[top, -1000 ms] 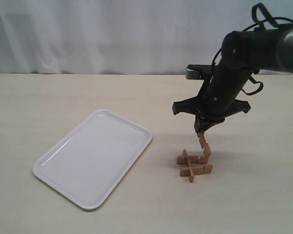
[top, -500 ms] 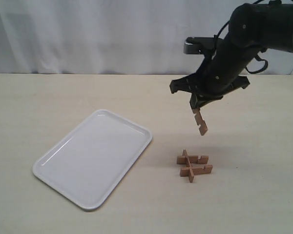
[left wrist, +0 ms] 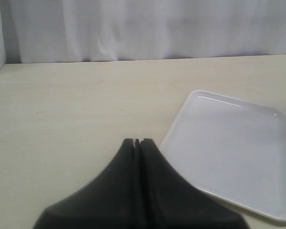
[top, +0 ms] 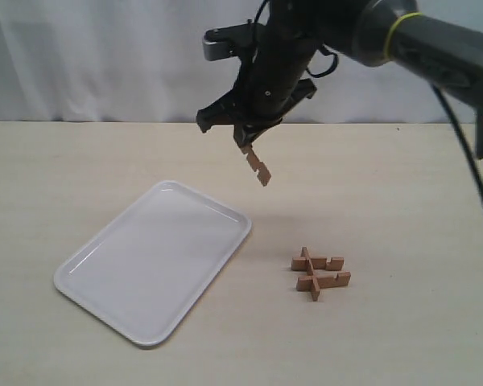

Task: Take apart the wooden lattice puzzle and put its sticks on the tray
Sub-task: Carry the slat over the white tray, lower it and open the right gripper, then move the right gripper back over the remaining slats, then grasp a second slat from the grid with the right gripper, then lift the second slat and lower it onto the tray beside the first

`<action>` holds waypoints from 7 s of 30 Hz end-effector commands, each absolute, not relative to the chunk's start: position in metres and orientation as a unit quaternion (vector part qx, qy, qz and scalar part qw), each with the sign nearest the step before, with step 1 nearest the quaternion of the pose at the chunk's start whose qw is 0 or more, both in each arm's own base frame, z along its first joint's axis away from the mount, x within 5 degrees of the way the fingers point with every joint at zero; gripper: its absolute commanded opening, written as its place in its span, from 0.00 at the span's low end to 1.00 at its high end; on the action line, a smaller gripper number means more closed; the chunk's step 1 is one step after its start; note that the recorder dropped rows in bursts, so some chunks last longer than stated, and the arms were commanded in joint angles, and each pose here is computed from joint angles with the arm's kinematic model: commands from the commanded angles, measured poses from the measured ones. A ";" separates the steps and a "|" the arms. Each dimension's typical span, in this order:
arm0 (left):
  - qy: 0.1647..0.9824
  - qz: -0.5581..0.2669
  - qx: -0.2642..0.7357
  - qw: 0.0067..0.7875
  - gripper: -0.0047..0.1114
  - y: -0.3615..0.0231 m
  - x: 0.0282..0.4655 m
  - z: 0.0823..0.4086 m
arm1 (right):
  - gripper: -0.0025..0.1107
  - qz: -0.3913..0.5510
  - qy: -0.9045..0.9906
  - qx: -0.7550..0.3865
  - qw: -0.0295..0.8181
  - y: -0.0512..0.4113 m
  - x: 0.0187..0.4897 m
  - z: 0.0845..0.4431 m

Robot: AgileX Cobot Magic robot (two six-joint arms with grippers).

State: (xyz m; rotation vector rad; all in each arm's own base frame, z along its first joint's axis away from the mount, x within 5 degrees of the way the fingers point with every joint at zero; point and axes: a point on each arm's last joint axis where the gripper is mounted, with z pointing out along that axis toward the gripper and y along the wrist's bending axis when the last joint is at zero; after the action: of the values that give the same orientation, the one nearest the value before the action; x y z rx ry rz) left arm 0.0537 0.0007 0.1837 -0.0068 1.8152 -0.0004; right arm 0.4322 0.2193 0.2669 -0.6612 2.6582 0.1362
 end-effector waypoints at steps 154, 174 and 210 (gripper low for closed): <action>0.786 -0.003 0.000 0.619 0.04 0.000 0.054 0.184 | 0.06 0.009 0.992 -0.117 0.051 0.158 0.381 0.153; 0.786 -0.003 0.000 0.619 0.04 0.000 0.054 0.184 | 0.06 0.068 0.976 -0.160 0.132 0.170 0.376 0.202; 0.786 -0.003 0.000 0.619 0.04 0.000 0.054 0.184 | 0.06 0.195 0.914 -0.305 0.185 0.341 0.423 0.171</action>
State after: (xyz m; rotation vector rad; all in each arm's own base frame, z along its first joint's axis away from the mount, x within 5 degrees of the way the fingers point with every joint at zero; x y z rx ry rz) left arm 0.0537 0.0007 0.1835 -0.0069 1.8174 -0.0003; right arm 0.4215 0.3452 0.1688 -0.8325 2.5727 0.5938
